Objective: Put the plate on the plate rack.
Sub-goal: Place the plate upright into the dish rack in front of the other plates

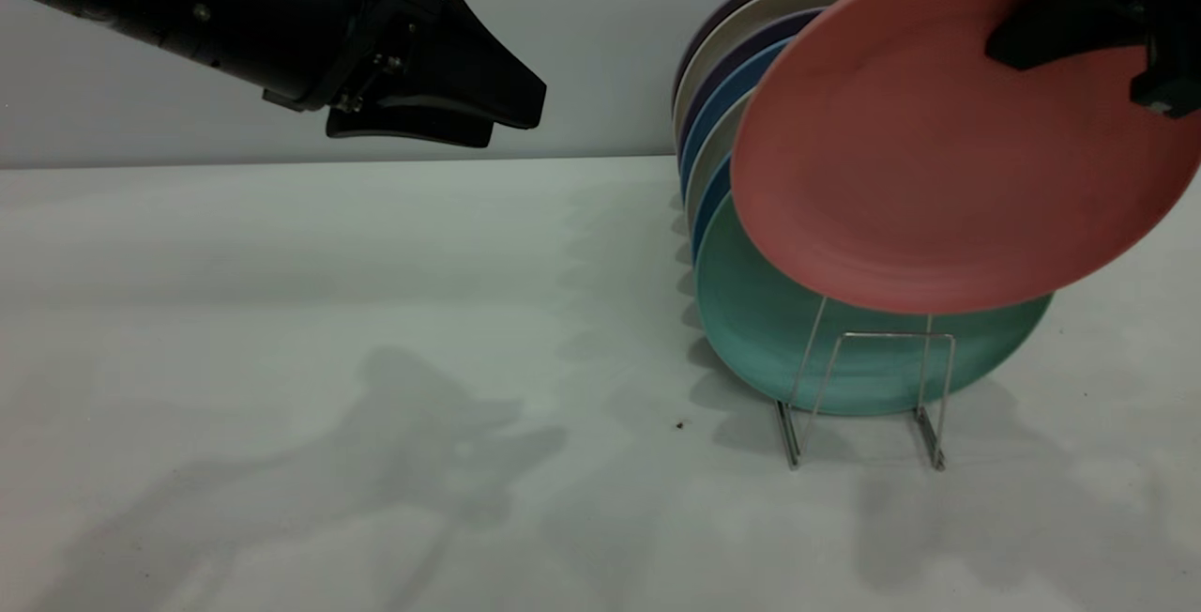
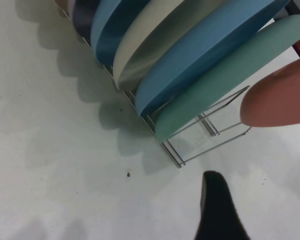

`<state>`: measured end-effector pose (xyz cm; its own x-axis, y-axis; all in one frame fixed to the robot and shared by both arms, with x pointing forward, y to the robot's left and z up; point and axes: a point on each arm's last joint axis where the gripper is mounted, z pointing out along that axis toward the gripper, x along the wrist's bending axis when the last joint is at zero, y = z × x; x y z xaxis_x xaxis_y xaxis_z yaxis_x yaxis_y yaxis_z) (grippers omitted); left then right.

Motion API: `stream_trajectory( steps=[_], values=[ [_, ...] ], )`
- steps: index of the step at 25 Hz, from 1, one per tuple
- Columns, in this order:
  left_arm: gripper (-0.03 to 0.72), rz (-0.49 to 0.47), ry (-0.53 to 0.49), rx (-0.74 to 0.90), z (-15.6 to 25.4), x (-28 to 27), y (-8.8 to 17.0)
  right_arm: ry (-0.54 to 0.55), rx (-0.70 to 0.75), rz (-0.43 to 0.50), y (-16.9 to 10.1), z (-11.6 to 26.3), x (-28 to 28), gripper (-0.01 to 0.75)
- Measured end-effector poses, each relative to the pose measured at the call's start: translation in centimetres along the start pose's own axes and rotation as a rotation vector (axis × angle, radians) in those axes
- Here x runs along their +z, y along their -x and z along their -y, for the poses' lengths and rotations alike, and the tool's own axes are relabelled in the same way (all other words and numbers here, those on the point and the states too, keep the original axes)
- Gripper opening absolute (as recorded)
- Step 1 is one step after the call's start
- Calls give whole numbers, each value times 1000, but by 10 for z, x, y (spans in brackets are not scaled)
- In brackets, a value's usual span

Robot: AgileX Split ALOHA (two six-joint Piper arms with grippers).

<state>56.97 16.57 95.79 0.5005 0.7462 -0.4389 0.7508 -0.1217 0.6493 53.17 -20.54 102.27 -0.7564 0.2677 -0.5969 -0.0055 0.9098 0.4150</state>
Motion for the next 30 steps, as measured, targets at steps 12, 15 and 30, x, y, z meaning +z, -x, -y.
stream_trajectory(
  steps=[12,15,30],
  values=[
    [474,0,3,-4,0,0,0,8,-53,-33,-14,-11,26,117],
    [474,0,3,-4,0,0,0,-7,-52,-54,-18,-8,38,117],
    [474,-3,4,-5,0,0,0,-41,-45,-116,-28,0,58,129]
  ],
)
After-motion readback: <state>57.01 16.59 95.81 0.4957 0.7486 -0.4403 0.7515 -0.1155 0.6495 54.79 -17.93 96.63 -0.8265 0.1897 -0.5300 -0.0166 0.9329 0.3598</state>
